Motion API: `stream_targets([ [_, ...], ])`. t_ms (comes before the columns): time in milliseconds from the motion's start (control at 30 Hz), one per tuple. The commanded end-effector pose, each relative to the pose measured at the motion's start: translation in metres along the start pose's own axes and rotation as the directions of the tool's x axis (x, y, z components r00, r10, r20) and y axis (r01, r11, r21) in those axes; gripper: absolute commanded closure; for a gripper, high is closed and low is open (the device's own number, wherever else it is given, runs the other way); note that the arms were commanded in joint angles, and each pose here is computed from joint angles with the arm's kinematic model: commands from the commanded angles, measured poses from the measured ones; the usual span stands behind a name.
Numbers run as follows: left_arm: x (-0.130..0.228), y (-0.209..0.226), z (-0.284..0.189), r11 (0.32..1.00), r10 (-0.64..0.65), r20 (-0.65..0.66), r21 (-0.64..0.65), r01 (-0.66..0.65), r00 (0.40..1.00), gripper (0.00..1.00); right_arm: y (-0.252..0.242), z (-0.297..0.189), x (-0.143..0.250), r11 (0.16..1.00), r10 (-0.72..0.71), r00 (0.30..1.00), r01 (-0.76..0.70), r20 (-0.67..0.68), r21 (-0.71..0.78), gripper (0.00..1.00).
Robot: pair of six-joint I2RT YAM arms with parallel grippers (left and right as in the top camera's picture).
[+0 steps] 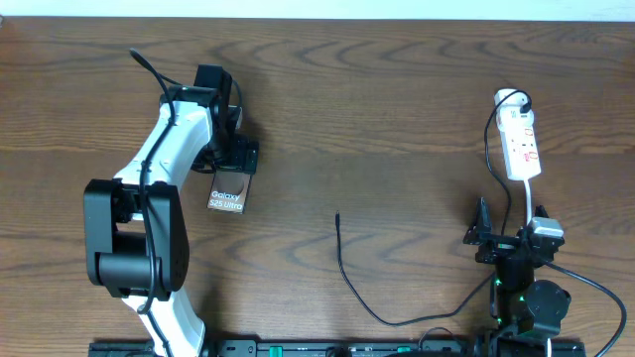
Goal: Plug charger to phone and switch on socket
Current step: 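Lower the left gripper and close it on the phone's long edges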
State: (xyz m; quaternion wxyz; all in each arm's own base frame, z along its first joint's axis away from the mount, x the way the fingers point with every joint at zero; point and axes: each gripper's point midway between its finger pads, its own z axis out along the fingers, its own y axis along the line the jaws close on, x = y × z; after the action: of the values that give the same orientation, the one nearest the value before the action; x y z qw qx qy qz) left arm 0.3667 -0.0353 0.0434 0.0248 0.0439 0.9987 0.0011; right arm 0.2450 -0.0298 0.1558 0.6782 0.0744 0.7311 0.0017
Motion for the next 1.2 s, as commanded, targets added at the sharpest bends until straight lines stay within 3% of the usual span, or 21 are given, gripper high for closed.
stream_targets([
  [0,-0.004,-0.002,0.001,1.000,0.013,0.010,0.016,-0.013,1.000,0.02,0.003,0.000,0.001,1.000,-0.011,1.000,0.011,-0.004,-0.013,0.01],
  [1167,0.013,-0.003,0.029,0.999,0.036,-0.018,0.021,-0.036,0.999,0.02,0.003,0.000,0.001,1.000,-0.011,1.000,0.011,-0.004,-0.013,0.01],
])
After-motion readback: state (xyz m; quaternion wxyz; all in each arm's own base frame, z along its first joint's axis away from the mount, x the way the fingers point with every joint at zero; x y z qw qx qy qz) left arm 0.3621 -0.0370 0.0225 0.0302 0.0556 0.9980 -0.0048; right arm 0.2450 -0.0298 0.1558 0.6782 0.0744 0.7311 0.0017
